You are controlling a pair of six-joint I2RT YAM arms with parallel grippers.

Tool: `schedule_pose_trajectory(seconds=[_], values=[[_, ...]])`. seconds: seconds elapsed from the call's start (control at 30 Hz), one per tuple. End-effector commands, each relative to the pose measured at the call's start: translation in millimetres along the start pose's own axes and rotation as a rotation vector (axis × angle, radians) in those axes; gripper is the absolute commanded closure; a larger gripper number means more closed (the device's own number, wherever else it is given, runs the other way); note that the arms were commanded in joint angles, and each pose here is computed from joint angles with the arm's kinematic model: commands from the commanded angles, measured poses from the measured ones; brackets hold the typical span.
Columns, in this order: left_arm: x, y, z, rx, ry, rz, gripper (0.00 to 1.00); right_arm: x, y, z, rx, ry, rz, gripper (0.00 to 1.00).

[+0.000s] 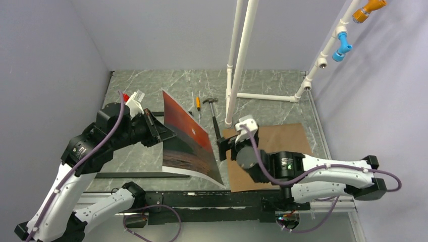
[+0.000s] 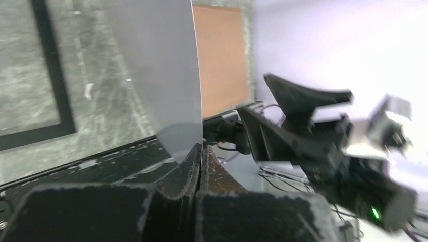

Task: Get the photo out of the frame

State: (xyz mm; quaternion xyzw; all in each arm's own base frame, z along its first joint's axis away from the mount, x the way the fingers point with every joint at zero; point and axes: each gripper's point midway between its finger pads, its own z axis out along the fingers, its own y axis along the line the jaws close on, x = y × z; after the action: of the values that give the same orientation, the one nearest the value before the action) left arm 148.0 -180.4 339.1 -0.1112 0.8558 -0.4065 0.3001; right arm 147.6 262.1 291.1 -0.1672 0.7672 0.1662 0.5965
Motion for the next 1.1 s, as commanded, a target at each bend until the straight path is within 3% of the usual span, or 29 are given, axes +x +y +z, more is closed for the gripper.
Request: schedule_pose_trajectory(seconds=[0.0,0.2,0.43,0.7,0.8,1.07], values=[[-2.1,-53.6,-16.0,0.192,0.061,0.003,1.0,-18.4,-43.9,-1.5,0.064,-0.003,0.082,0.11],[-8.5,-112.5,-11.3,0.425,0.142,-0.054,1.0,-54.4,-96.0,-13.5,0.205,-0.084,0.131,0.1],[-13.3,-146.2,9.8,0.528,0.19,-0.12,1.0,-94.2,-135.2,-43.8,0.28,-0.184,0.184,0.1],[-0.9,-178.5,48.1,0.551,0.243,-0.143,1.0,-105.8,-153.6,-62.9,0.286,-0.228,0.238,0.1],[8.0,-181.5,68.2,0.539,0.248,-0.149,1.0,-104.9,-154.4,-64.1,0.283,-0.223,0.243,0.11],[2.0,-133.9,125.1,0.406,0.039,-0.143,1.0,-91.8,-148.2,-56.6,0.28,-0.194,0.232,0.11]])
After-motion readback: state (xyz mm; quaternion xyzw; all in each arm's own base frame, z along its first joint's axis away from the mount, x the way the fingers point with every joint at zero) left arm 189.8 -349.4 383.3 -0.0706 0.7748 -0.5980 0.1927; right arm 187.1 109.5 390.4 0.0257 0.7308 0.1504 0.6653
